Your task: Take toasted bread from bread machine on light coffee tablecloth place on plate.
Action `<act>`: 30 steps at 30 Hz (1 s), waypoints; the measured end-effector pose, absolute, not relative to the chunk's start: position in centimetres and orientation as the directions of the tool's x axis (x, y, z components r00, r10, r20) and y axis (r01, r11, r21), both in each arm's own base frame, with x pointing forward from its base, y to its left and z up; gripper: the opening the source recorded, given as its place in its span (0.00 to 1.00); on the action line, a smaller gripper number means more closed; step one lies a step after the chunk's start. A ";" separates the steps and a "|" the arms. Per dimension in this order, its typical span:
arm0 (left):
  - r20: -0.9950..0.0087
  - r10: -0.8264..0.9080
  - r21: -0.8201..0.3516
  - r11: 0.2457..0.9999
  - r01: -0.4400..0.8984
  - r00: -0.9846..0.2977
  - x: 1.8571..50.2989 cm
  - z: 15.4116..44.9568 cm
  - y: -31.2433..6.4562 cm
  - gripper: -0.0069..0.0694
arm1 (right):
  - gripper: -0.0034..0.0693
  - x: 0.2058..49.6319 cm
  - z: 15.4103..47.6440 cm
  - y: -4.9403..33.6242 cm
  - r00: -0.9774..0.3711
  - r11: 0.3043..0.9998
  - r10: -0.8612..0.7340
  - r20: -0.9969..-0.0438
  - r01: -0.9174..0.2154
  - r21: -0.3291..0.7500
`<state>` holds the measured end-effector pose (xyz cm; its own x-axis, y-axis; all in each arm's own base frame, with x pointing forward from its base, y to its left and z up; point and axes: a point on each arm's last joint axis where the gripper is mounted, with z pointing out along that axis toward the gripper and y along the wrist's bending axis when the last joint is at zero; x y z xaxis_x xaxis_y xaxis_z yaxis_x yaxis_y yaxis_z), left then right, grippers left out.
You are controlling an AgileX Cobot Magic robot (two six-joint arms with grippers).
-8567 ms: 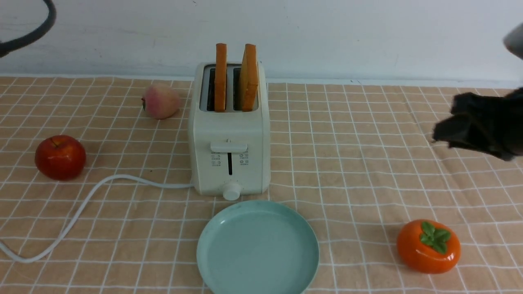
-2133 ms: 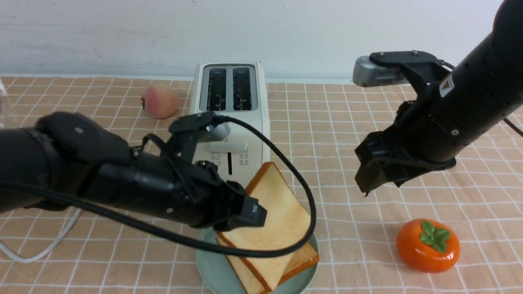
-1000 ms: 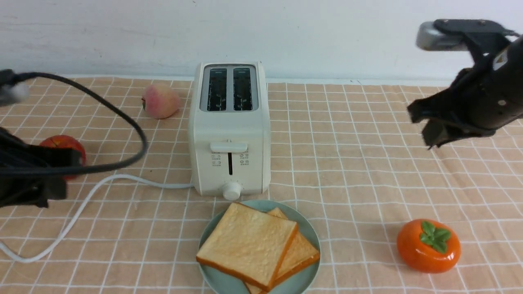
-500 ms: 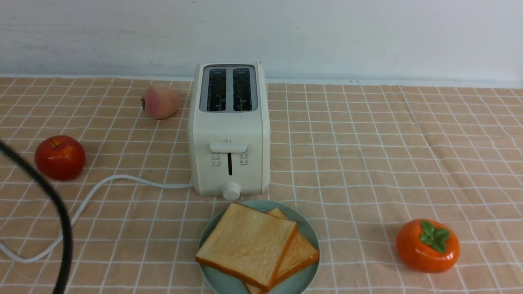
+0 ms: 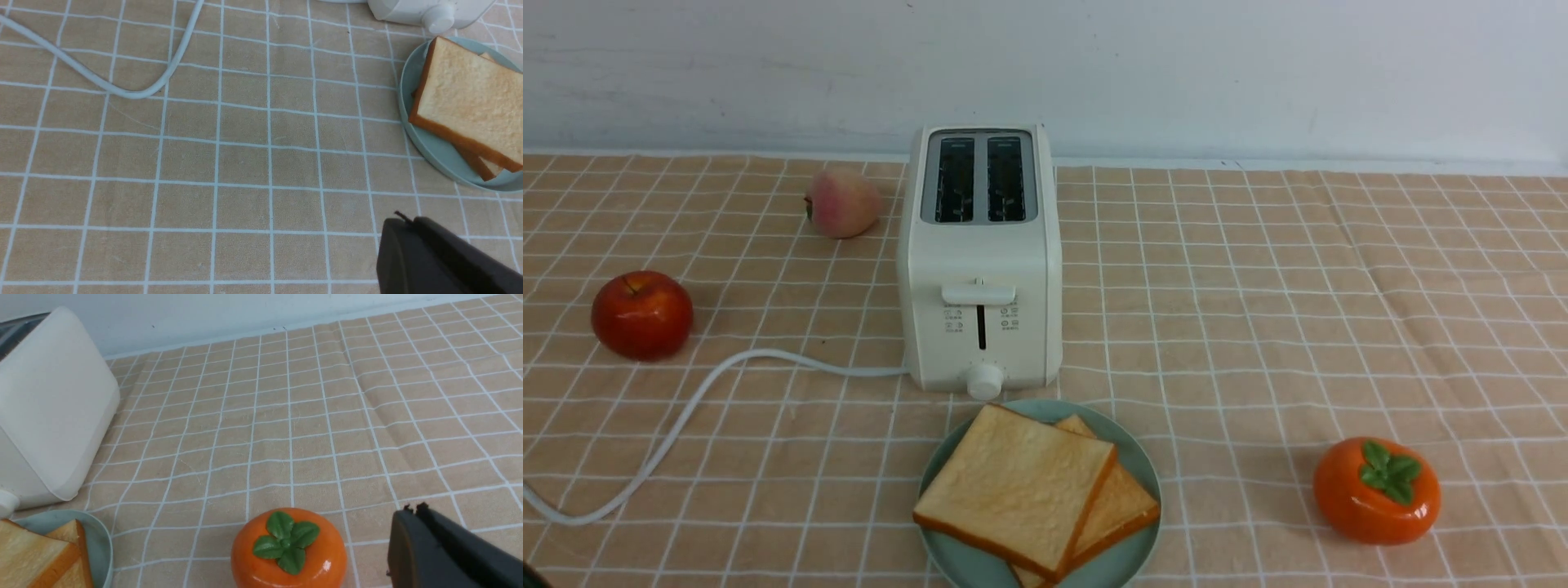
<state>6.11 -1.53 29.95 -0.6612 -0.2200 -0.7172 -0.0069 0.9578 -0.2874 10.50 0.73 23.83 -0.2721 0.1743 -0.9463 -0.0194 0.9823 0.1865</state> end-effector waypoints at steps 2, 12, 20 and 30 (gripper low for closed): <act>-0.717 -0.221 -0.288 0.957 -0.007 -0.661 6.1 29.9 -1.5 0.07 | 0.03 10.4 23.6 0.8 -0.278 0.982 0.173 -0.945 -0.023 0.186; -0.717 -0.221 -0.288 0.957 -0.007 -0.661 6.1 29.9 -1.5 0.07 | 0.05 10.3 23.6 0.9 -0.276 0.982 0.170 -0.946 -0.033 0.187; -0.718 -0.221 -0.289 0.957 -0.006 -0.660 6.1 30.0 -1.5 0.07 | 0.05 10.3 23.6 0.9 -0.276 0.982 0.170 -0.946 -0.033 0.187; -0.807 -0.250 -0.323 0.945 0.045 -0.535 2.7 29.9 -0.8 0.07 | 0.05 10.3 23.6 0.9 -0.276 0.982 0.170 -0.946 -0.033 0.187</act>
<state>2.73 -0.83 29.91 -0.5355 -0.2499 -0.8067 0.0453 0.9453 -0.3229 10.34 0.87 23.63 -0.2760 0.1703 -0.9459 -0.0333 0.9819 0.1865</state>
